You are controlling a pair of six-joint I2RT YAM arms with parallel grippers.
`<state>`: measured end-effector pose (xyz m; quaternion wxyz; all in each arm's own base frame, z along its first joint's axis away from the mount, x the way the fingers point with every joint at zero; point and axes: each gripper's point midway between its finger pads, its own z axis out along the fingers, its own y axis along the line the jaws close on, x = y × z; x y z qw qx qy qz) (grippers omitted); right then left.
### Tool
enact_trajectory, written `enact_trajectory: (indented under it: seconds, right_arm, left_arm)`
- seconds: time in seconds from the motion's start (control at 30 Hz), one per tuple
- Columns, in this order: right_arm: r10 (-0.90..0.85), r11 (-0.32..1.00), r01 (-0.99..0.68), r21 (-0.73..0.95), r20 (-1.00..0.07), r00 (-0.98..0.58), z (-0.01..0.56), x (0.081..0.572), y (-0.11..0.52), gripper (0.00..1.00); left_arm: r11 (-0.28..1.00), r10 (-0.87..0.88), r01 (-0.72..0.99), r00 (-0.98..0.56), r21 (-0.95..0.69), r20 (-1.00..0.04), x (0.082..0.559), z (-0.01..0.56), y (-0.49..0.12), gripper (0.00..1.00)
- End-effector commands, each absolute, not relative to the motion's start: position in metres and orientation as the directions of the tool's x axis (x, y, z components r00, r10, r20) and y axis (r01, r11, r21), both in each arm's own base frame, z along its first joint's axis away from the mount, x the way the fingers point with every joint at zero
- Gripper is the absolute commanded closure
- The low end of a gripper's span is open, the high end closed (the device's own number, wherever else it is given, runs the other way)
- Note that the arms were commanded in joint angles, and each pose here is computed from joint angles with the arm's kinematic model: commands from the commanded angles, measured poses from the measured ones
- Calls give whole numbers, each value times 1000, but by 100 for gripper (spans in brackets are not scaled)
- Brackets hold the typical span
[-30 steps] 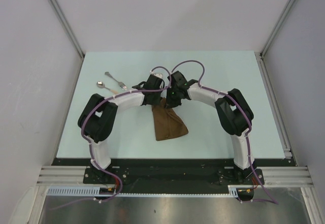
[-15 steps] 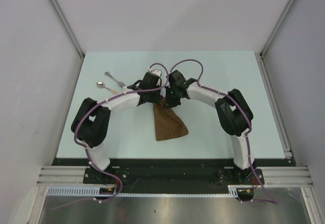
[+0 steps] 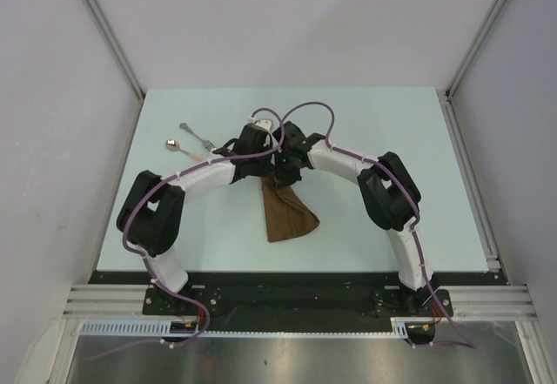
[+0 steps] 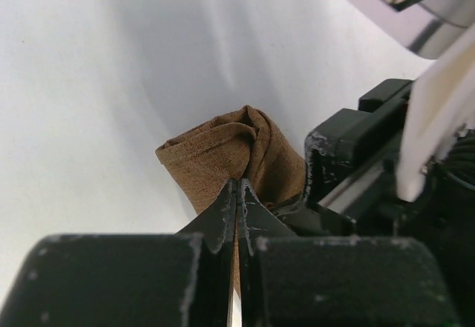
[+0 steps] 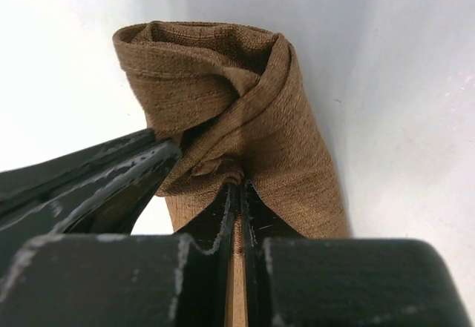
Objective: Fold the napkin into a case and place the utensils inside
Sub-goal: Stuff the top corner of the smaller-rectangle-folded napkin into the folded napkin.
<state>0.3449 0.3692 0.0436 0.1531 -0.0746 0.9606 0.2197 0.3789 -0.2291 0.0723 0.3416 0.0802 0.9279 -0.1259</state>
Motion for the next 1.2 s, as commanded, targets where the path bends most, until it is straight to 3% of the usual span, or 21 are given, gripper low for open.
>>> enact_trajectory:
  seconds: [0.0,0.37,0.67,1.17]
  right_arm:
    - [-62,885,-207,418,-336,-940,46,349,378,100]
    - [-19,884,-155,440,-298,-954,41,366,380,100]
    - [84,828,-69,557,-244,-966,50,374,386,100]
    - [188,654,28,756,-126,-974,67,381,408,100]
  left_arm:
    - [937,-2,246,-706,-248,-708,386,103,-236,100]
    - [927,-7,261,-707,-270,-707,381,101,-239,100]
    - [928,-11,254,-714,-273,-700,377,97,-237,100]
    - [928,-13,251,-717,-276,-697,378,92,-239,100]
